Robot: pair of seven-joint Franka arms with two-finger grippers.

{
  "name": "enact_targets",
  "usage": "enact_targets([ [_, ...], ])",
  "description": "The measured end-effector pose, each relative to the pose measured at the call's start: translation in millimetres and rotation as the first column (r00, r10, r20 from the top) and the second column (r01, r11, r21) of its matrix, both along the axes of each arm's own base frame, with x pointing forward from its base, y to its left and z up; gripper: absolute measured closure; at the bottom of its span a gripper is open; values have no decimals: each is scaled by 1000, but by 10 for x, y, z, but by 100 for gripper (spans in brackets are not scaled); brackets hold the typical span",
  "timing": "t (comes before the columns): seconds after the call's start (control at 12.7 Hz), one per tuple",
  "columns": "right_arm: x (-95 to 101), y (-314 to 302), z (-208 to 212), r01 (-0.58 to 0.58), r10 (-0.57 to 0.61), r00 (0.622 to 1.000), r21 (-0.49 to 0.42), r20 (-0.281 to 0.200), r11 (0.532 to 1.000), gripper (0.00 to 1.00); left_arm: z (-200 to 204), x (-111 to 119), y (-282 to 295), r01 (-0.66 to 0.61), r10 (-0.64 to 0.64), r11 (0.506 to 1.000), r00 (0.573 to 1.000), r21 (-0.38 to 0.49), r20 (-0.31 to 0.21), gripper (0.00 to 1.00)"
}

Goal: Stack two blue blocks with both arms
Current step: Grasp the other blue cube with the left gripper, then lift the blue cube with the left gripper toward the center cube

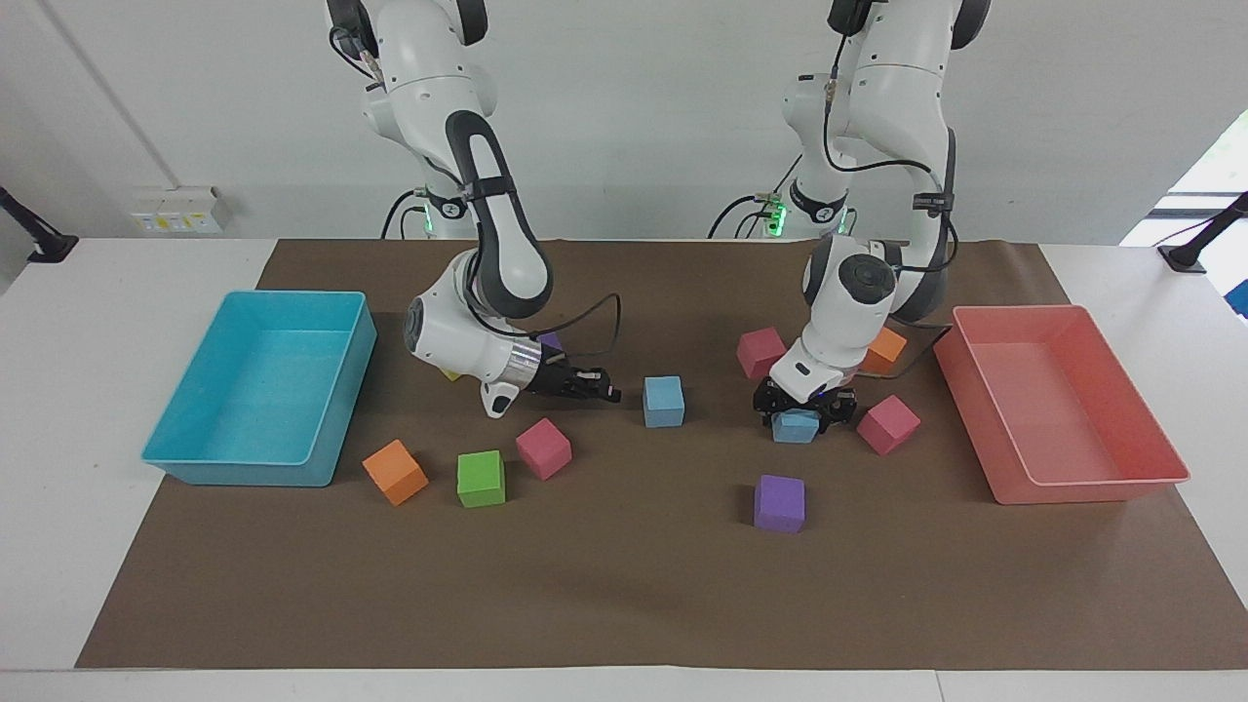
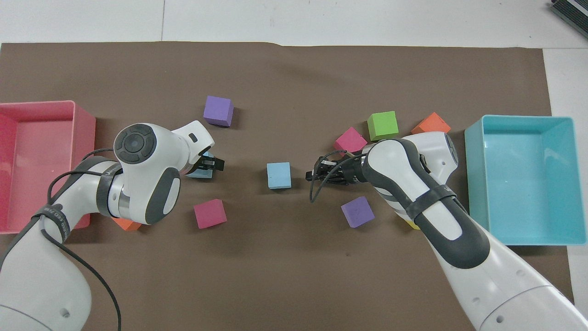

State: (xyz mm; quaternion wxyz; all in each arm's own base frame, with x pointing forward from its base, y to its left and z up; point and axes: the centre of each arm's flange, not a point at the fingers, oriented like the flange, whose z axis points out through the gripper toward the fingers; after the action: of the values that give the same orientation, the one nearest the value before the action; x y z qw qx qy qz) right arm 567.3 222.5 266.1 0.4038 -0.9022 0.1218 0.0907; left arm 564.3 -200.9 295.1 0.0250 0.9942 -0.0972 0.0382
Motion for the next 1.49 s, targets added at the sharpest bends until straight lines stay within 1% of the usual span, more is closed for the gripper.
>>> enact_targets([
  [0.24, -1, 1, -1, 0, 0, 1000, -1, 0, 1000, 99, 1, -44, -119, -33, 33, 999, 999, -4, -3, 0],
  [0.55, 3, -3, -1, 3, -3, 1000, -3, 2, 1000, 99, 28, -45, -88, -55, 55, 998, 998, 0, -11, 0],
  [0.63, 3, -3, -1, 3, -3, 1000, -3, 3, 1000, 99, 31, -50, -83, -69, 69, 998, 997, 1, -16, 0],
  [0.71, 3, -4, -2, 3, -3, 1000, -3, 3, 1000, 99, 31, -55, -82, -90, 90, 996, 996, 2, -21, 4],
  [0.78, 4, -4, -2, 4, -4, 1000, -3, 3, 1000, 99, 32, -56, -81, -113, 113, 994, 993, 1, -24, 4],
  [0.86, 4, -4, -2, 4, -4, 1000, -4, 3, 1000, 99, 33, -56, -80, -131, 131, 991, 991, 1, -25, 11],
  [0.94, 3, -5, -2, 4, -4, 1000, -4, 3, 1000, 99, 35, -54, -75, -141, 141, 990, 990, 1, -25, 26],
  [1.02, 2, -5, -4, 4, -4, 1000, -4, 3, 1000, 99, 49, -49, -63, -147, 147, 989, 989, 0, -23, 39],
  [1.1, 0, -5, -6, 4, -4, 1000, -4, 2, 1000, 99, 67, -40, -42, -154, 154, 988, 988, 0, -20, 41],
  [1.26, -13, 25, -8, -1, 1, 1000, -4, 2, 1000, 99, 138, -11, -19, -160, 160, 987, 987, -5, -9, 41],
  [1.33, -18, 44, -8, -2, 2, 1000, -7, 5, 1000, 99, 212, 4, -23, -160, 160, 987, 987, -7, -4, 41],
  [1.49, -20, 59, -8, 0, 0, 1000, -11, 9, 1000, 99, 431, 39, -66, -160, 159, 987, 987, -6, -10, 41],
])
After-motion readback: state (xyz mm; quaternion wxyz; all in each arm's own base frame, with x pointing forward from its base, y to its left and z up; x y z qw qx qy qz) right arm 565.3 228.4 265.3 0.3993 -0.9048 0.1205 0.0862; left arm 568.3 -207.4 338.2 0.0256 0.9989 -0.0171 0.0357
